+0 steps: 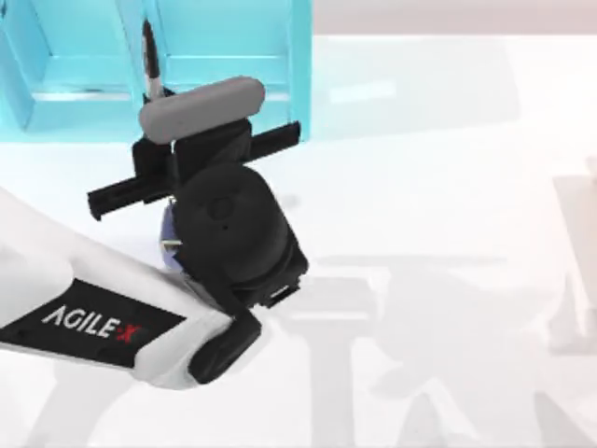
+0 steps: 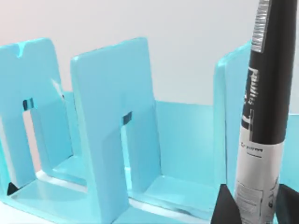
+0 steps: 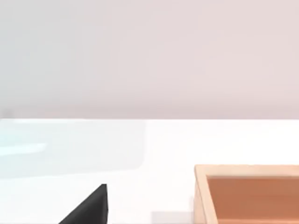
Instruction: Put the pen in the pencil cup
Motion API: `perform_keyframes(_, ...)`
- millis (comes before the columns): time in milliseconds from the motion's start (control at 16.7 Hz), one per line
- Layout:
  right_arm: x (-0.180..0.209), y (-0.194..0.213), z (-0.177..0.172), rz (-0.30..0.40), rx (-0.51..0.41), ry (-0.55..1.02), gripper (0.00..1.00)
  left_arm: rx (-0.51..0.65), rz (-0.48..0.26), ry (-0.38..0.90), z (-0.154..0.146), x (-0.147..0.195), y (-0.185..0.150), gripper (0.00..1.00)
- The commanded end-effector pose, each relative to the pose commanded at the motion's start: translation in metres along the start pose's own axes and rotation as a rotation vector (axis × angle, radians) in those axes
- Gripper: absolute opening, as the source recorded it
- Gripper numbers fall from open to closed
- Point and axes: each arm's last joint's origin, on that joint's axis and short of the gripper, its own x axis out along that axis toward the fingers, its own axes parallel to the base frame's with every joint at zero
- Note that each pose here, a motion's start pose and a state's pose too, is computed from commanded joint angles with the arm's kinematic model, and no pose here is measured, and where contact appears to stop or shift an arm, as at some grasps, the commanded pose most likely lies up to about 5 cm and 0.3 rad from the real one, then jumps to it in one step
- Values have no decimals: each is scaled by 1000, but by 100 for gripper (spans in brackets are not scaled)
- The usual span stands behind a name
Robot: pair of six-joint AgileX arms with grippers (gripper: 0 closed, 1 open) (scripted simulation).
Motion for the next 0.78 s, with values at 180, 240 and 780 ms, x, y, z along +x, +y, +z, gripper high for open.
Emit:
perform_keyframes(180,0,0,0,0,0,0,100,-76,-26,-9,9,-20,-1,0)
perform_keyframes(240,0,0,0,0,0,0,100,-80,-27,-9,10,-21,-1,0)
perform_keyframes(780,0,0,0,0,0,0,100,-79,-27,-9,8,-17,-2,0)
